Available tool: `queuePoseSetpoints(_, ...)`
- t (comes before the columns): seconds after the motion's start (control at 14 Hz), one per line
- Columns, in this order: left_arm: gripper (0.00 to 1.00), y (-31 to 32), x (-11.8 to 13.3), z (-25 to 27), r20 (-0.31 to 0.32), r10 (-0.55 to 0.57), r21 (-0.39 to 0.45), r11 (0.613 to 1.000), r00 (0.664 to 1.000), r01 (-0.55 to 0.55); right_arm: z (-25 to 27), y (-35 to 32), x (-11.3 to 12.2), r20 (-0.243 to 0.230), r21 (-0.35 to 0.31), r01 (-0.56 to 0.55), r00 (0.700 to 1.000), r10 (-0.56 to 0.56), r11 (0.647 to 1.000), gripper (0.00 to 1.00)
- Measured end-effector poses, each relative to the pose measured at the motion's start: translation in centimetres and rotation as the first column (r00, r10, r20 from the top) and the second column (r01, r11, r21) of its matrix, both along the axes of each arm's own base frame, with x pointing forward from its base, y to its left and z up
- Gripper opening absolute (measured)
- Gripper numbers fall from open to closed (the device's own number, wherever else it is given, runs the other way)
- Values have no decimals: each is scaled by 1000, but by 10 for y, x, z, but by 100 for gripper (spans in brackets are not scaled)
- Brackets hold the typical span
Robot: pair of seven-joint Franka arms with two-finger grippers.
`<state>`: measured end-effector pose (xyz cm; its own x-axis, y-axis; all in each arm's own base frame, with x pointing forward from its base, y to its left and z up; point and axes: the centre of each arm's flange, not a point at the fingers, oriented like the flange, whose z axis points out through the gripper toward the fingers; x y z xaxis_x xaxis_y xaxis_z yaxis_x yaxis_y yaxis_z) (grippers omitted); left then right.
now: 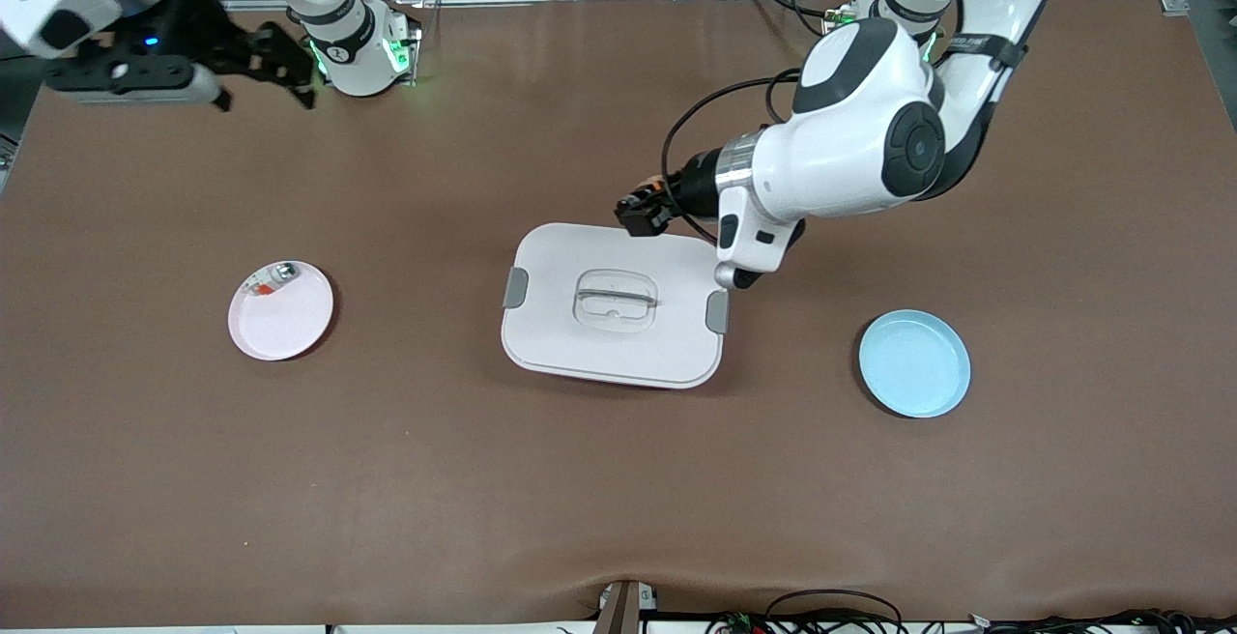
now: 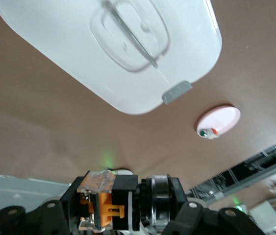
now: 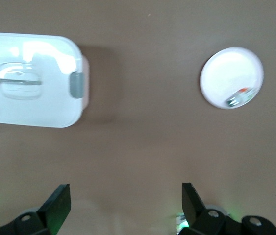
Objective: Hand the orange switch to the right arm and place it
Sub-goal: 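Move the switch toward the right gripper while the right gripper reaches it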
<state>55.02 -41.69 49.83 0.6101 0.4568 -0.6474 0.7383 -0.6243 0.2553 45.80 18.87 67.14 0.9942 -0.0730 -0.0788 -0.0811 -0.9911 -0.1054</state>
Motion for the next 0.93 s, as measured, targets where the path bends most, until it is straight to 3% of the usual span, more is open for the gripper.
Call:
queuePoseSetpoints(0.14, 73, -17, -3, -5, -26, 30, -41, 999, 999, -31, -4, 37, -9, 14, 31, 45, 999, -45, 999, 100)
queuePoseSetpoints(0.36, 73, -43, -9, -16, -48, 83, -80, 993, 995, -87, -32, 82, -20, 19, 146, 153, 987, -158, 977, 100)
queuePoseSetpoints(0.71, 73, -70, -12, -34, -104, 198, -72, 976, 975, -206, -76, 129, -49, 47, 246, 284, 951, -304, 927, 100)
queuePoseSetpoints(0.93, 73, -82, -17, -34, -163, 256, -46, 963, 953, -267, -91, 142, -50, 78, 301, 313, 933, -351, 901, 100)
